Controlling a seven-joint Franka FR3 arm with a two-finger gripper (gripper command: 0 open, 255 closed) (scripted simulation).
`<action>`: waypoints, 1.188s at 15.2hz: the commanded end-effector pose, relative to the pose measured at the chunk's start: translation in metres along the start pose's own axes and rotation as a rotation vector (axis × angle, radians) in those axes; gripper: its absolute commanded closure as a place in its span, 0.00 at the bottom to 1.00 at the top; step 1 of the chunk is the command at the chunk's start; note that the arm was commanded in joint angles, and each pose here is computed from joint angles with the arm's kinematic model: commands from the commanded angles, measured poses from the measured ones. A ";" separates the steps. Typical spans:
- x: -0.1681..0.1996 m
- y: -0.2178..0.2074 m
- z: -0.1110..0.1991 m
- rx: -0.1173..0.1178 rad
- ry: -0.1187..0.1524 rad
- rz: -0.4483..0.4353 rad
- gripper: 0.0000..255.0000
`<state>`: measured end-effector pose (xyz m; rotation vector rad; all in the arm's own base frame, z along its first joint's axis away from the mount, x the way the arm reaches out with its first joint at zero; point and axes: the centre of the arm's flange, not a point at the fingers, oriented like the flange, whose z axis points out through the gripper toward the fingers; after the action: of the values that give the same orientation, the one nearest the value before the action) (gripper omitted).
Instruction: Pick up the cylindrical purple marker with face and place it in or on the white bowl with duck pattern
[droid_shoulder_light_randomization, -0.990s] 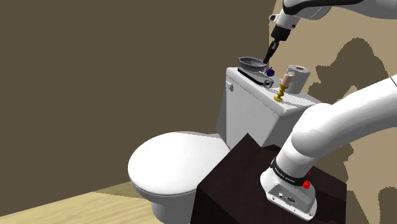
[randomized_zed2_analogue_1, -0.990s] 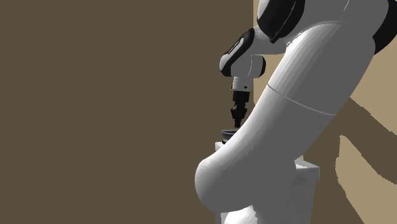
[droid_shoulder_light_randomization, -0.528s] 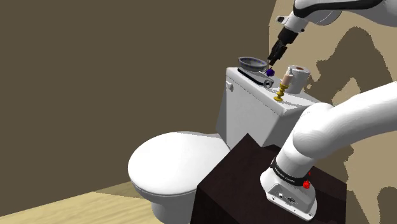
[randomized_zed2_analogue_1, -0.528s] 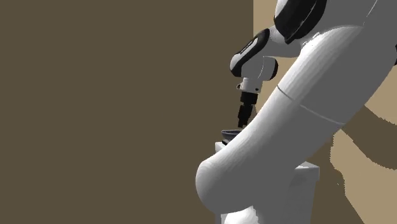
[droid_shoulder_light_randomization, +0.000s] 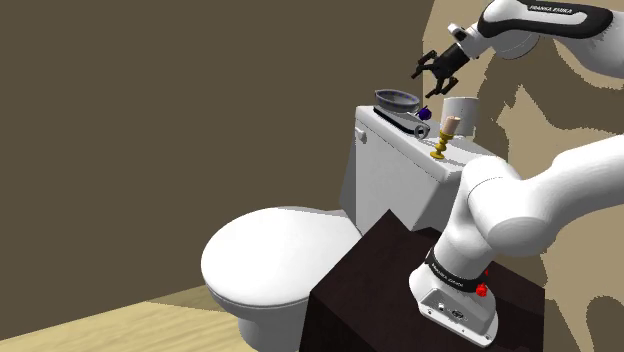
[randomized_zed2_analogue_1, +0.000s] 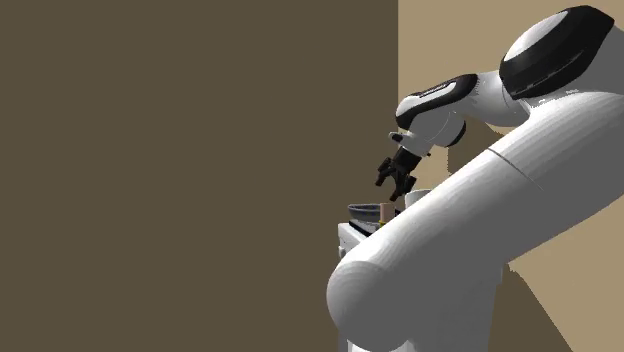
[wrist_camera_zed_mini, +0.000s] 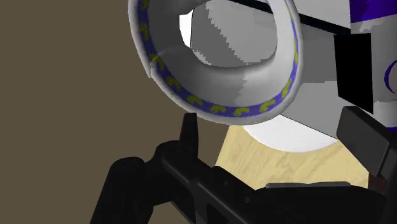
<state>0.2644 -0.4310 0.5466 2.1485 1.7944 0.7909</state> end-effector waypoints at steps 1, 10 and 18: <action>-0.088 -0.057 0.010 0.148 0.222 0.037 0.00; -0.015 -0.059 -0.002 0.063 -0.073 -0.181 0.00; -0.020 -0.074 0.028 0.087 -0.076 -0.196 0.00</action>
<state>0.2185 -0.4256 0.4930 1.9603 2.0087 0.5601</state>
